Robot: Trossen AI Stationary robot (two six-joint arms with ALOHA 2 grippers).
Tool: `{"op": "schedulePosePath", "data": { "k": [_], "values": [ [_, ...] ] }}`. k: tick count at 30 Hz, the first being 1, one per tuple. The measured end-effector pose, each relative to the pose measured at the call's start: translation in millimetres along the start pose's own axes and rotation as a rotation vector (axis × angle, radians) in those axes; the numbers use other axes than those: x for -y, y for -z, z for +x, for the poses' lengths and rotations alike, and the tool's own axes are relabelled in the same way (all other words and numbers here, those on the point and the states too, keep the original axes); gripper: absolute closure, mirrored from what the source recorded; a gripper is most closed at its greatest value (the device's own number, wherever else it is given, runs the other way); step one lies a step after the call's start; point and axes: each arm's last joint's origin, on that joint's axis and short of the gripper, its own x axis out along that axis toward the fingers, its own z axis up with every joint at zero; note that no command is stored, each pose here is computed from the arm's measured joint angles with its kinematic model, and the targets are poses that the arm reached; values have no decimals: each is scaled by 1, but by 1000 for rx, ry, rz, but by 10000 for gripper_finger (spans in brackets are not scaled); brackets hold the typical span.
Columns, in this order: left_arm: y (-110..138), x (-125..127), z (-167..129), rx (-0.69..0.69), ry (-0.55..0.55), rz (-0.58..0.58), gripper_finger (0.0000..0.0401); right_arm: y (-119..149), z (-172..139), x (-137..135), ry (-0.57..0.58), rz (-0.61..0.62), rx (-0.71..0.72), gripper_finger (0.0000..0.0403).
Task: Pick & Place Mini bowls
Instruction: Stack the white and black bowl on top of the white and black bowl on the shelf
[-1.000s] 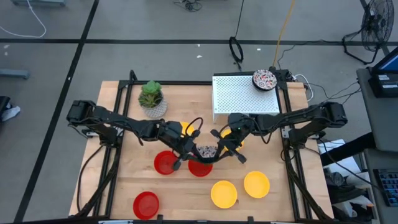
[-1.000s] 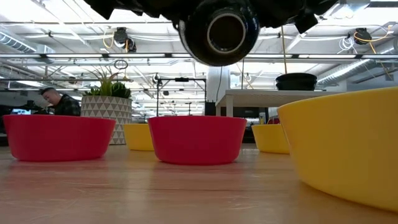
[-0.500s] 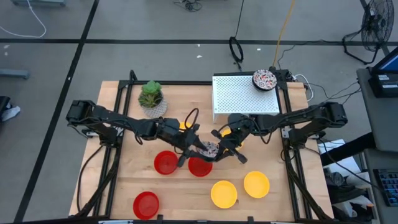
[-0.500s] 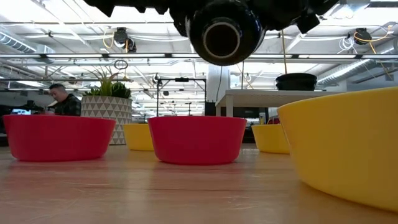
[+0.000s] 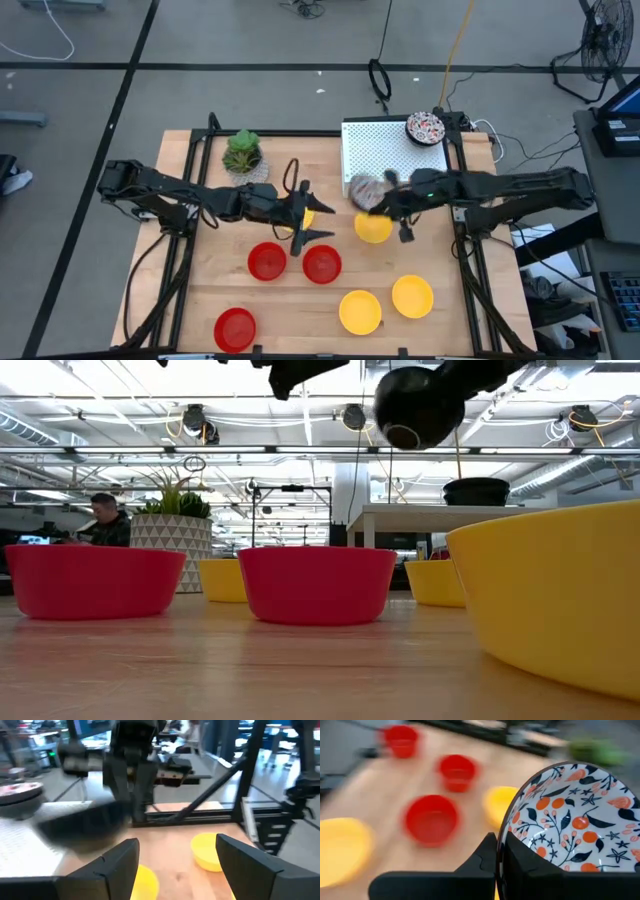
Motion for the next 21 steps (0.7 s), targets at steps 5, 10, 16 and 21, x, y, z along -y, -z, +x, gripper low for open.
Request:
{"op": "schedulePosePath", "data": {
  "k": [5, 10, 16, 21],
  "values": [
    [6, -1, -1, -71, -18, -30, 132, 2, -36, 9, 364, 2, -28, 401],
    [19, -4, -3, -205, -101, -55, 132, 6, -57, 21, 686, 98, -48, 400],
    [32, -7, -7, -333, -233, -95, 132, 19, -61, 46, 877, 175, -159, 399],
    [36, -8, -9, -371, -263, -130, 132, 32, -63, 74, 994, 248, -252, 398]
  ]
}}
